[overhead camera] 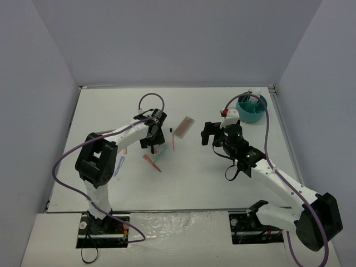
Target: Organize the makeup
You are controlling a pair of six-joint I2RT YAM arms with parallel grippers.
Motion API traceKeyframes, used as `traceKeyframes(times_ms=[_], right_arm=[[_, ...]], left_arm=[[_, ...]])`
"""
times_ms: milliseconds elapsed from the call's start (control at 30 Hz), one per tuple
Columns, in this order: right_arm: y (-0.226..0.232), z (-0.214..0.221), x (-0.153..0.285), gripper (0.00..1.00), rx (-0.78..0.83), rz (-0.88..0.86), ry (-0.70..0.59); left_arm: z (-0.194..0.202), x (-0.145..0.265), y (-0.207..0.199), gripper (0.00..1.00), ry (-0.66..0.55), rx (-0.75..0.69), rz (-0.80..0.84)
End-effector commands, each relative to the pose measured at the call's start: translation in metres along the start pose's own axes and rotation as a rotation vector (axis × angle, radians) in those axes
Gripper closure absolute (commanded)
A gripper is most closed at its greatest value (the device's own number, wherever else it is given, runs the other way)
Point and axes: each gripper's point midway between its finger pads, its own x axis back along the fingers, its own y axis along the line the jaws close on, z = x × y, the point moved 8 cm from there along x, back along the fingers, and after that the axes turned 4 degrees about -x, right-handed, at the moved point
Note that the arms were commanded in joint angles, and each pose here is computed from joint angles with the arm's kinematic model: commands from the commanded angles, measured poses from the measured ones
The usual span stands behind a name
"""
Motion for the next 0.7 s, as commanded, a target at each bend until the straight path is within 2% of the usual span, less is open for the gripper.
traceKeyframes(times_ms=[0,167,400,567,667], right_arm=[[0.005,-0.02,0.003,0.05,-0.041,-0.035,-0.115],[0.004,-0.016,0.003,0.05,-0.047,-0.035,-0.109],[0.001,-0.015,0.005,0.05,-0.054,-0.034,-0.113],[0.002,-0.017,0.007,0.05,-0.059,-0.039,-0.119],[0.003,-0.02,0.008,0.05,-0.06,-0.047,-0.118]], left_arm=[[-0.012,0.005,-0.006,0.49,-0.047,0.026,-0.01],[-0.005,-0.007,-0.006,0.55,-0.01,0.022,-0.022],[0.001,-0.016,-0.003,0.79,0.008,0.016,-0.042],[0.0,-0.006,0.001,0.98,-0.013,0.023,-0.039],[-0.005,0.011,0.006,1.0,-0.049,0.027,-0.035]])
